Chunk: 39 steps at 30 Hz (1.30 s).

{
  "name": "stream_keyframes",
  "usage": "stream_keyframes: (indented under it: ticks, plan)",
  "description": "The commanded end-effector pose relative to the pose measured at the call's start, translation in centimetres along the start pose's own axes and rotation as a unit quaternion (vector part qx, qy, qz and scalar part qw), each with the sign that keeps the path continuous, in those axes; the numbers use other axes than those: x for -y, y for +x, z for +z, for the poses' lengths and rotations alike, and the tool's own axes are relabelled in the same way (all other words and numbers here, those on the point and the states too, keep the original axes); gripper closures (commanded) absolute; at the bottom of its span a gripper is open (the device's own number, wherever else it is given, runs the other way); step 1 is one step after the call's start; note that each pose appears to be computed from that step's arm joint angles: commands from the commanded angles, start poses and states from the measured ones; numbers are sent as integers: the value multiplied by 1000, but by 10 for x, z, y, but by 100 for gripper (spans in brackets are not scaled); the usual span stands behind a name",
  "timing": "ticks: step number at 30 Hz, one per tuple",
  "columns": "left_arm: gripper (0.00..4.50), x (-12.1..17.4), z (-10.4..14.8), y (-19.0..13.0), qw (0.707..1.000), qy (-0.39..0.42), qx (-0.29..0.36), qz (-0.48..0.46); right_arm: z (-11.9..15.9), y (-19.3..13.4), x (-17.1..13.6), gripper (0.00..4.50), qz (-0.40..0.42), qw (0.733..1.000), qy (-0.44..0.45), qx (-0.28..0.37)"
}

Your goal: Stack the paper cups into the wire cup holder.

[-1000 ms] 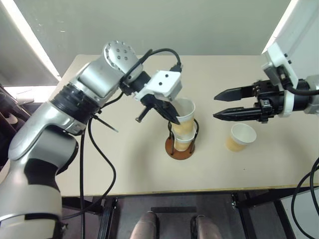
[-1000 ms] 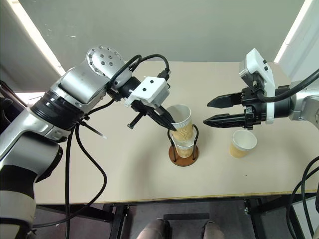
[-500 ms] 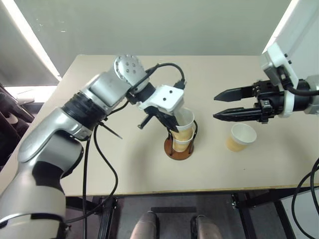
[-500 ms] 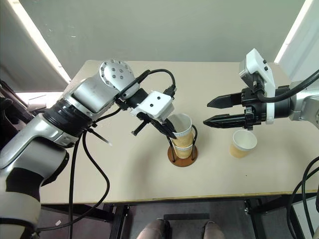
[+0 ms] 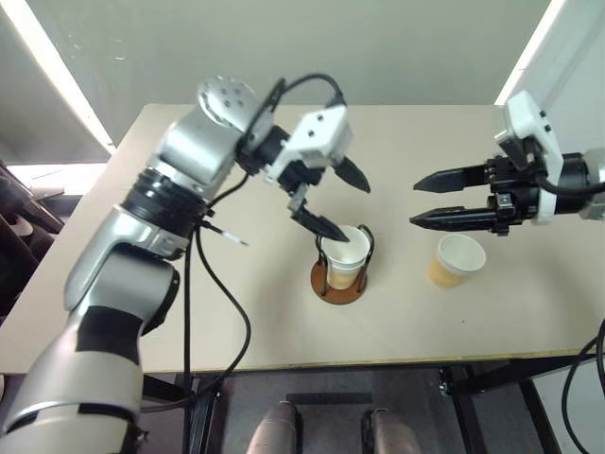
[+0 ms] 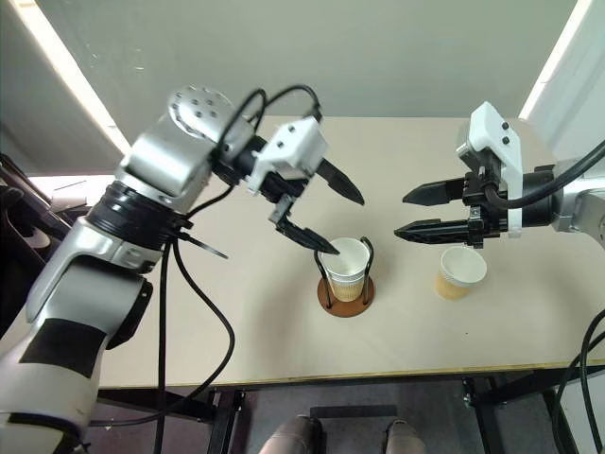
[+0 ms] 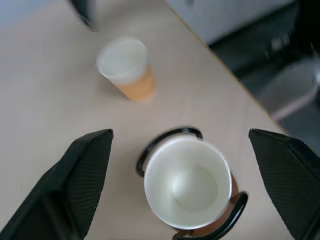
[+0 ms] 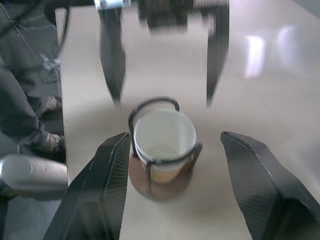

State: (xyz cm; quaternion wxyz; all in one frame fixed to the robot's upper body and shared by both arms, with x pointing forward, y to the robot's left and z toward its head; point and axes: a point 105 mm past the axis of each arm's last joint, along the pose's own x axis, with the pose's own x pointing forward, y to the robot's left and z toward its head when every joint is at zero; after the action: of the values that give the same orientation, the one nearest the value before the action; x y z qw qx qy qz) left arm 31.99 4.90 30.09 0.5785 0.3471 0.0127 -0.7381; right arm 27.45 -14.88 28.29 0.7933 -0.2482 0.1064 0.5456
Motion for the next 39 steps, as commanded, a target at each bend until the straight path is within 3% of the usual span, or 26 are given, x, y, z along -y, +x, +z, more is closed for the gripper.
stream_keyframes:
  ticks: [1,9,19,30,33,39]
  plan:
    - [2,9,9,-34,999,-24,34,30,-20,-4,-5,154,-3,997,-41,-69]
    - [2,27,-4,-73,992,-57,20,106,-69,-9,-1,154,4,982,-67,-179]
    - [2,37,-2,-92,984,-66,24,166,-110,-15,19,154,-4,963,-78,-259]
    - [2,39,-4,-92,980,-69,21,183,-126,5,34,154,7,952,-111,-284]
    - [0,39,-5,-93,980,-69,18,186,-128,8,38,212,8,950,-124,-288]
    - [0,43,-6,-91,982,-69,11,178,-118,6,38,432,20,952,-134,-273]
